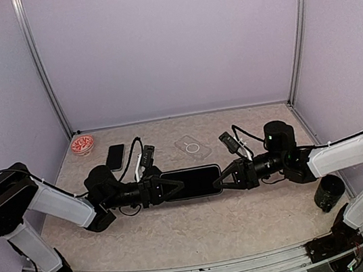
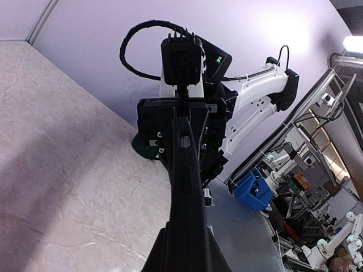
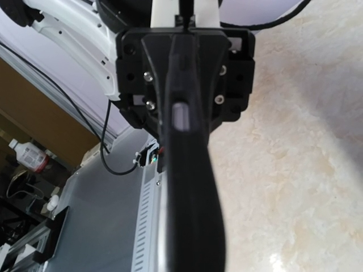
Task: Put the phone into the phone case
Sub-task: Press the phone case onto the phone.
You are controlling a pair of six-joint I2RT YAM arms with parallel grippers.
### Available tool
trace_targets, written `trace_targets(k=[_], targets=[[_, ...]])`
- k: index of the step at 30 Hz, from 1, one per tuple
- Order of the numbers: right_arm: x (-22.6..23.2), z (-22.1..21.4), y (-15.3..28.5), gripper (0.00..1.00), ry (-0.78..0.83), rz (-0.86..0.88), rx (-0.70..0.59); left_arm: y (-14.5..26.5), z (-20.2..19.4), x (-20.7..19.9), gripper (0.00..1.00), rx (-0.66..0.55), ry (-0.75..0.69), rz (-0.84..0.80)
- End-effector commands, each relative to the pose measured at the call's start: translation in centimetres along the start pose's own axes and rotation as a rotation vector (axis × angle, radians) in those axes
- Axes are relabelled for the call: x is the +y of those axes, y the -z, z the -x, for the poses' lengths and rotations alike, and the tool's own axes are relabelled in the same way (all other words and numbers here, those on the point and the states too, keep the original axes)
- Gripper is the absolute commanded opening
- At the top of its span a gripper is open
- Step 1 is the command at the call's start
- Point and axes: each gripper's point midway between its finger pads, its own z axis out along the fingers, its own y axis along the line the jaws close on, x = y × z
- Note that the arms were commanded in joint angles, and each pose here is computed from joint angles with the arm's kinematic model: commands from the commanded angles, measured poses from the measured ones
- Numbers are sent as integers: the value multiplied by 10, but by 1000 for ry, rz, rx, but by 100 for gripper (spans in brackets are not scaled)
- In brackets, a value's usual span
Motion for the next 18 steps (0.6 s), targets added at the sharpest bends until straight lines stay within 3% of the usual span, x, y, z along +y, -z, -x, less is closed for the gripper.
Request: trace_targets(k=[1, 9, 18], targets=[[3, -1, -1, 8, 9, -2, -3, 1, 10, -16, 0, -40, -71, -54], [-2, -3, -2, 36, -4, -10, 3, 3, 11, -15, 0, -53, -76, -43], [-6, -9, -4, 44, -35, -5, 15, 5, 14, -15, 0, -70, -82, -34]])
